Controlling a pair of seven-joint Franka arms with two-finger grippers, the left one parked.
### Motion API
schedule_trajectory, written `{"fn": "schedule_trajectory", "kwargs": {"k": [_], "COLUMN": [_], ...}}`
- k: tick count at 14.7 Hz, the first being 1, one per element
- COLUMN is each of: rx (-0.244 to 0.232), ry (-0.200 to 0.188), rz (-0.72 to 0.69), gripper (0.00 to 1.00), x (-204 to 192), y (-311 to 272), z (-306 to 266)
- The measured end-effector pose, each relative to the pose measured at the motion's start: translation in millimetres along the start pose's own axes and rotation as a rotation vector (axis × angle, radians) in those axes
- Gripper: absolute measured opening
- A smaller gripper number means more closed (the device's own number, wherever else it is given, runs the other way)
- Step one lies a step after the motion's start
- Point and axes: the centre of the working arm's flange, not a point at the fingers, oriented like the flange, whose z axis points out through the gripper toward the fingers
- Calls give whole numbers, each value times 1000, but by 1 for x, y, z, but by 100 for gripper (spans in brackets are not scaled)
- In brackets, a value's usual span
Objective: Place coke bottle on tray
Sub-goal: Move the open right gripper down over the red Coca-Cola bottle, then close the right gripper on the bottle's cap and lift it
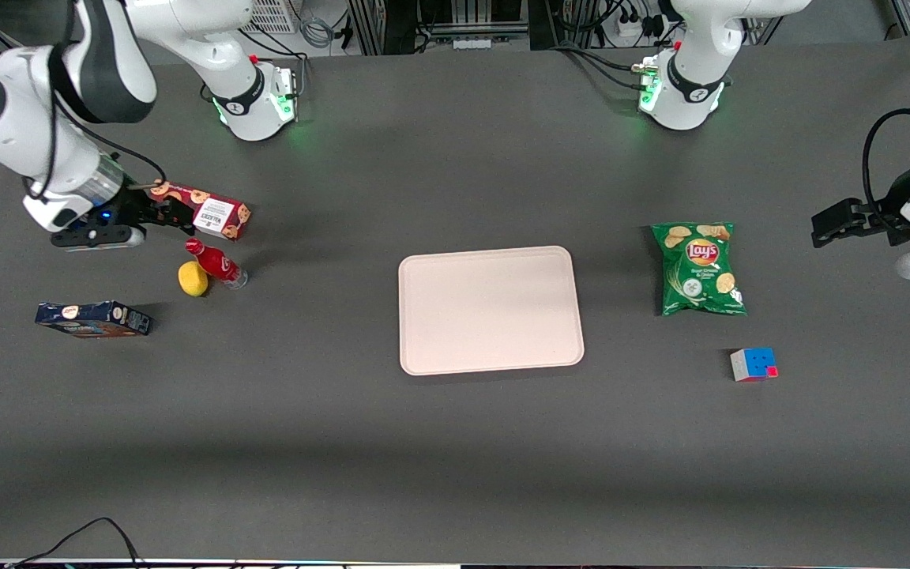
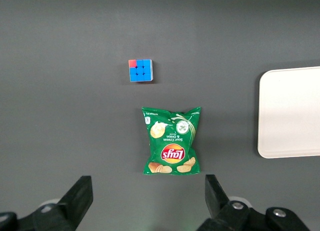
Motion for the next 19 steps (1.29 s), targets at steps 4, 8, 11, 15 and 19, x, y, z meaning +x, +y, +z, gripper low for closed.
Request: {"fn": "schedule_trajectory", "kwargs": {"k": [4, 8, 11, 15, 19], "rx": [-3, -6, -11, -13, -13], "ry": [6, 26, 30, 25, 25], "rz": [-31, -36, -53, -57, -59], "gripper": [100, 100, 100, 97, 70], "x": [-21, -18, -12, -10, -9], "y": [-1, -1, 0, 0, 0], "z": [45, 55, 72, 84, 83]}}
